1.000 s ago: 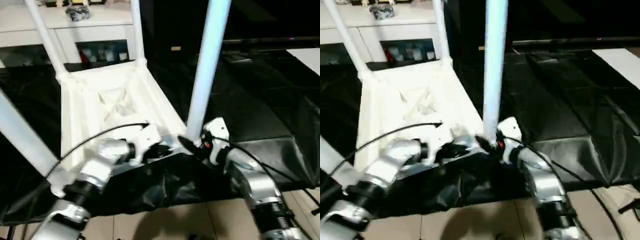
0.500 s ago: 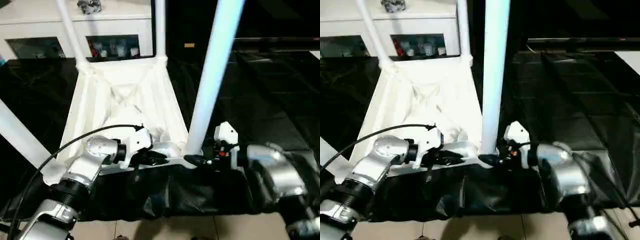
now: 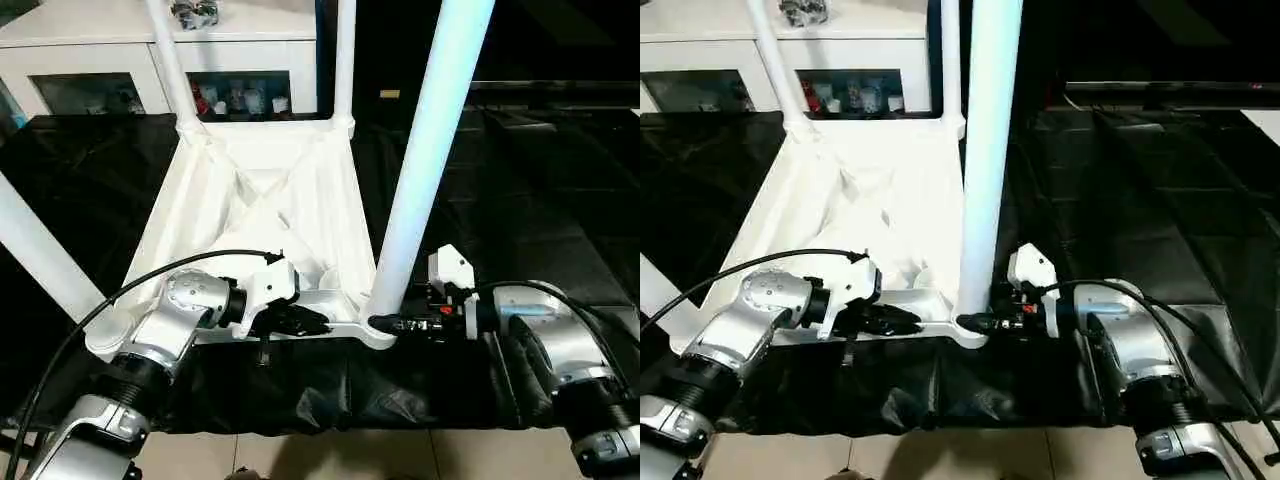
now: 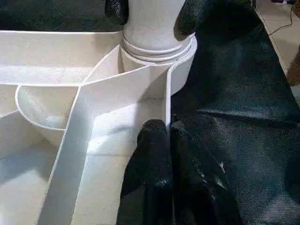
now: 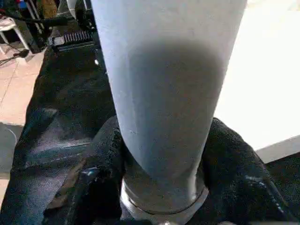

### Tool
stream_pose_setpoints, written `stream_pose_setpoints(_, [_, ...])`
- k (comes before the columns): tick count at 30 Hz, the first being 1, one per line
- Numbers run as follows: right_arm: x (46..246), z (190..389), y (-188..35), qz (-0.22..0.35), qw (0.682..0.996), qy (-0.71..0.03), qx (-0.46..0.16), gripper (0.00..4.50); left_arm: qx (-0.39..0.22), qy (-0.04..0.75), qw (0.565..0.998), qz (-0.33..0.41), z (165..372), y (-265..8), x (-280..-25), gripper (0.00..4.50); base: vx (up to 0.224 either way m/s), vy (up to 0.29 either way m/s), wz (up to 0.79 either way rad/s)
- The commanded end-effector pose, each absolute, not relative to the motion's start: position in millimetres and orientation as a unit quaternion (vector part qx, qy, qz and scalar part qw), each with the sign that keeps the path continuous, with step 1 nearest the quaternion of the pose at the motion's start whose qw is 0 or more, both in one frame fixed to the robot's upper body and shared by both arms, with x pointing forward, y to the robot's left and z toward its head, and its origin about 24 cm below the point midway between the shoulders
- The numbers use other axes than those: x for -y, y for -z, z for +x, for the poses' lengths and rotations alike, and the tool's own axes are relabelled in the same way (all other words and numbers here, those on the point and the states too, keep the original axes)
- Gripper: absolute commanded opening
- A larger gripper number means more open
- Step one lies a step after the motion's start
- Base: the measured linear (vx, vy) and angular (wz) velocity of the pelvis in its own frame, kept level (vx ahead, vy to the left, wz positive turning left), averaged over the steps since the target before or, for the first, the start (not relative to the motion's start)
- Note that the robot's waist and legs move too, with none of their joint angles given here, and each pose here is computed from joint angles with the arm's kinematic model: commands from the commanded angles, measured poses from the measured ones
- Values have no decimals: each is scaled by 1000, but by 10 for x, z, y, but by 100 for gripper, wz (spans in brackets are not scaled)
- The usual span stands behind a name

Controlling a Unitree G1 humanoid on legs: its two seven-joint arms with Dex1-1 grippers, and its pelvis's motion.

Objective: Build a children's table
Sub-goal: Rotate leg to tighten

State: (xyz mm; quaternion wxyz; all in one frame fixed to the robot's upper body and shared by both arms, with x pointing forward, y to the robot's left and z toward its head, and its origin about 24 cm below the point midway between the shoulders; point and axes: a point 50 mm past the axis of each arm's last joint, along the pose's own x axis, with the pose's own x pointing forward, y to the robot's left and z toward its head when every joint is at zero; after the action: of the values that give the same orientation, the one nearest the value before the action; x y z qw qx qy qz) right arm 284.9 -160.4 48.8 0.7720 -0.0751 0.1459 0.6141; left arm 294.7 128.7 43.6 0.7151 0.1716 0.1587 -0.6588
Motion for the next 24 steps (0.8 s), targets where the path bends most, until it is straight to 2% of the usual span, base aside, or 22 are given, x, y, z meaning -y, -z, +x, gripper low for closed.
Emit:
stream_pose_setpoints(1, [1462, 2711, -318, -45, 749, -639, -170, 204, -142, 638, 733, 189, 3043, -512, -1226, 0, 0, 0, 0])
stream_pose_setpoints(2, [1435, 2713, -288, -40, 763, -622, -170, 204, -141, 628, 741, 189, 3061, -505, -1197, 0, 0, 0, 0])
stream_pose_setpoints(6, [1251, 2800, -115, -19, 858, -485, -170, 203, -121, 599, 774, 166, 3096, -481, -893, 0, 0, 0, 0])
stream_pose_setpoints(7, [1250, 2800, -115, -18, 858, -484, -170, 202, -121, 599, 774, 166, 3096, -480, -892, 0, 0, 0, 0])
stream_pose_setpoints(9, [1163, 2829, -75, 1, 880, -443, -172, 201, -114, 591, 783, 158, 3099, -473, -752, 0, 0, 0, 0])
stream_pose_setpoints(10, [1049, 2866, -62, 18, 899, -406, -165, 201, -109, 589, 788, 145, 3088, -466, -608, 0, 0, 0, 0])
stream_pose_setpoints(12, [1002, 2881, -64, 24, 905, -393, -160, 201, -107, 589, 788, 141, 3080, -464, -559, 0, 0, 0, 0])
stream_pose_setpoints(14, [858, 2924, -76, 42, 917, -362, -160, 201, -106, 590, 788, 142, 3072, -454, -455, 0, 0, 0, 0])
stream_pose_setpoints(17, [694, 2962, -141, 35, 926, -347, -144, 201, -101, 584, 792, 147, 3092, -468, -380, 0, 0, 0, 0])
stream_pose_setpoints(18, [702, 2977, -154, 34, 930, -338, -139, 201, -101, 582, 793, 151, 3096, -468, -385, 0, 0, 0, 0])
stream_pose_setpoints(19, [702, 2977, -154, 34, 930, -338, -139, 236, -101, 582, 793, 151, 3096, -468, -385, 0, 0, 0, 0])
stream_pose_setpoints(21, [786, 2990, -175, 51, 930, -338, -137, 270, -102, 582, 791, 159, 3107, -468, -447, 0, 0, 0, 0])
stream_pose_setpoints(24, [847, 2986, -191, 44, 927, -347, -133, 279, -104, 581, 790, 163, 3116, -466, -503, 0, 0, 0, 0])
